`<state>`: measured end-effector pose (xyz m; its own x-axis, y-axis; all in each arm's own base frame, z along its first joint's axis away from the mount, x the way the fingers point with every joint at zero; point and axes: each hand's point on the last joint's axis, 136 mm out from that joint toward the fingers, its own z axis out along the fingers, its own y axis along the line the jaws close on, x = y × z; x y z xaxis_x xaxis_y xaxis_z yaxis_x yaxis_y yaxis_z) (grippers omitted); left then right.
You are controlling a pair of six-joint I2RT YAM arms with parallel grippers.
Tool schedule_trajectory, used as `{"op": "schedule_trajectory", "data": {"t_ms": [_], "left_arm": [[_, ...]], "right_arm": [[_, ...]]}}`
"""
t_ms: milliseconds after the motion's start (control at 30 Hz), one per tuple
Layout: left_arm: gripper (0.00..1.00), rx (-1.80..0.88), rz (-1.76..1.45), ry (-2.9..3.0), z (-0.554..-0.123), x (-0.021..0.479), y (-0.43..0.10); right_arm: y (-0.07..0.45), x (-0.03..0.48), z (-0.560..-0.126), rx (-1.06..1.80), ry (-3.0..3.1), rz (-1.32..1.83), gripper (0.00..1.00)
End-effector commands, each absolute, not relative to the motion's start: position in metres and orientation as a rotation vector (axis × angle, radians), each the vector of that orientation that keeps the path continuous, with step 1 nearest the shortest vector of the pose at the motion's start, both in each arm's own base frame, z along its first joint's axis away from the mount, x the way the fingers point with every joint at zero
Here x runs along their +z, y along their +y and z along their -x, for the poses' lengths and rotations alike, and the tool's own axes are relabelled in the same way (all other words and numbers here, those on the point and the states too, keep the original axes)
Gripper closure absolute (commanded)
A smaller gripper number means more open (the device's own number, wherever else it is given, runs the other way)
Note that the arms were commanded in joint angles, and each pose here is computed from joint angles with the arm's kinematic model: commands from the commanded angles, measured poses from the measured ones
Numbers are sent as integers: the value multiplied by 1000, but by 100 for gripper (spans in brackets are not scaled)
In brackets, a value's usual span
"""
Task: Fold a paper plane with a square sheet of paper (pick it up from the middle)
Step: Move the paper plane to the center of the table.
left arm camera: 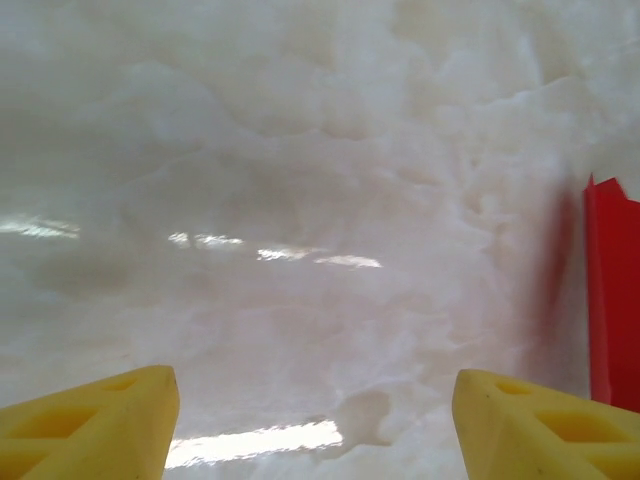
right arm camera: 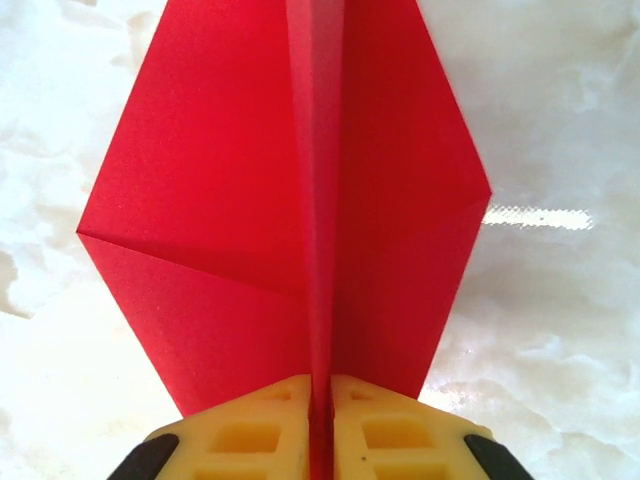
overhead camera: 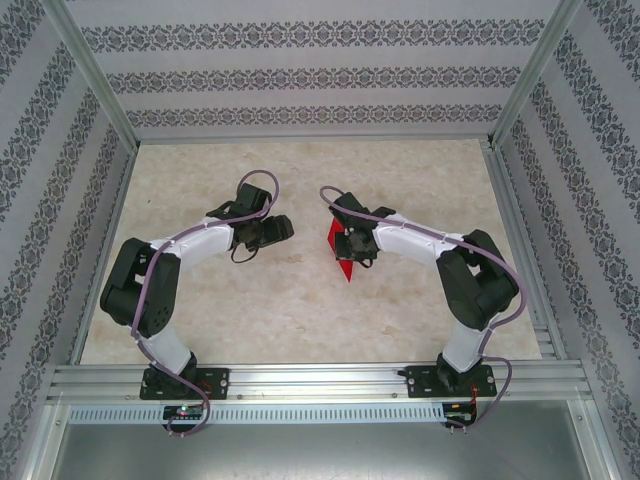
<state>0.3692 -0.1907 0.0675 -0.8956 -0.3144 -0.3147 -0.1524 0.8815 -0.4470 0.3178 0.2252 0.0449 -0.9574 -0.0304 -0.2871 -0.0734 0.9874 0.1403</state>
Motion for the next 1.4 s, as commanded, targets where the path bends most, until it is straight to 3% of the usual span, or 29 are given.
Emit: {"op": "schedule_trajectory", "data": {"t_ms": [0, 667, 1167, 1367], "left_arm": [[25, -485, 334, 2666, -369, 74, -175], [0, -393, 359, 2664, -367, 70, -161], [0, -405, 360, 2671, -366, 67, -163], [0, -418, 373, 2676, -366, 67, -165]], "right_arm": [[225, 41, -326, 188, 2840, 68, 86], [230, 16, -329, 152, 2832, 27, 80], [231, 31, -331, 145, 2750, -11, 72], [230, 36, -334, 142, 2732, -19, 83]]}}
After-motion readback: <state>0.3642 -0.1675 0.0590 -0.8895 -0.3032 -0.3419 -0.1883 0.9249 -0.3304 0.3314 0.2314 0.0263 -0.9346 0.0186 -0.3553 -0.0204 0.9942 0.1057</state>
